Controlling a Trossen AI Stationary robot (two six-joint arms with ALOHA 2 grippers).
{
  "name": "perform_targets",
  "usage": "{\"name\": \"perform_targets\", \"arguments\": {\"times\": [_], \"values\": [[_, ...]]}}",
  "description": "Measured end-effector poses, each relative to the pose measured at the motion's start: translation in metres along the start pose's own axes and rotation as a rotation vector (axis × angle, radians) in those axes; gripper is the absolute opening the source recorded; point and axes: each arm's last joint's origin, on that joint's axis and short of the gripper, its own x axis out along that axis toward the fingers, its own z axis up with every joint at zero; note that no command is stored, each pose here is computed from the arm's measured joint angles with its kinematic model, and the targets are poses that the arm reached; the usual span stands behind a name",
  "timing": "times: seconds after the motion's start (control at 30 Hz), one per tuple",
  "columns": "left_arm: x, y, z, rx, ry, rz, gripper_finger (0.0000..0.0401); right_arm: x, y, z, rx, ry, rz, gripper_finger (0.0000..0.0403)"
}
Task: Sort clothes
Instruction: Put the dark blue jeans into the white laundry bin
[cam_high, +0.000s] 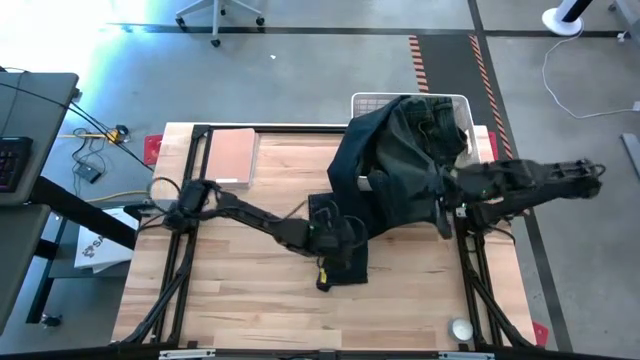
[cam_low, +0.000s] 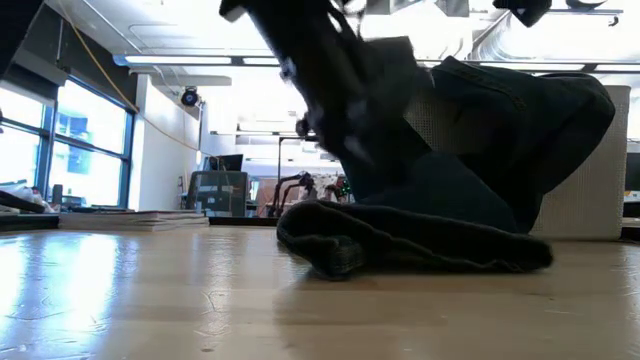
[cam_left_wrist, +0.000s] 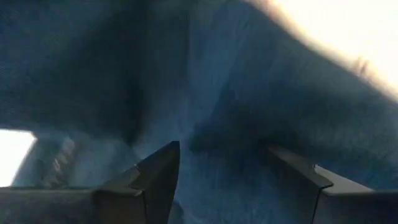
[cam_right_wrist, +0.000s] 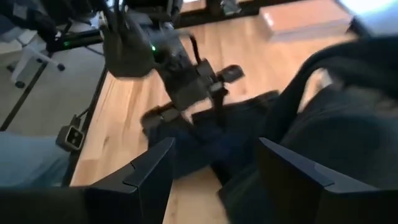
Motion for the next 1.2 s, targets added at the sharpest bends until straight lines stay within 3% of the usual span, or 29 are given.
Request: {"name": "perform_targets", "arguments": {"times": [0.1,0.2,0.33,0.43,0.57,0.67,0.77,0.97,1.1,1.2], "values": [[0.019,-0.007,-0.011,0.02,0.1,0.056,0.0216,0.011,0.008,-0.012,-0.003,0.005,0.014,0.022],[0.034,-0.005,-0.017,-0.043,0.157,0.094,0.0223,0.02,0.015,-0.022,-0.015,-0.008,0.015,0.022],[0.054,0.007,-0.021,-0.19,0.261,0.037,0.0227,0.029,0.022,-0.031,-0.016,-0.032,0.042,0.022],[0.063,0.014,-0.025,-0.215,0.337,0.004,0.022,0.033,0.028,-0.037,-0.016,-0.049,0.075,0.022],[0.063,0.015,-0.03,-0.14,0.379,0.01,0.0169,0.039,0.035,-0.045,-0.013,-0.073,0.129,0.022],[0.056,0.014,-0.036,-0.063,0.428,0.042,0.0096,0.043,0.041,-0.05,-0.025,-0.076,0.158,0.022],[0.042,0.017,-0.043,0.021,0.516,0.134,0.0024,0.044,0.048,-0.054,-0.043,-0.079,0.185,0.022],[-0.011,0.02,-0.042,0.066,0.598,0.336,0.0018,0.048,0.061,-0.058,-0.077,-0.089,0.197,0.022],[-0.073,0.023,-0.01,-0.009,0.397,0.378,0.0011,0.054,0.071,-0.06,-0.142,-0.098,0.207,0.022],[-0.11,0.02,0.007,-0.039,0.218,0.35,0.0011,0.062,0.081,-0.058,-0.234,-0.151,0.235,0.022]]}}
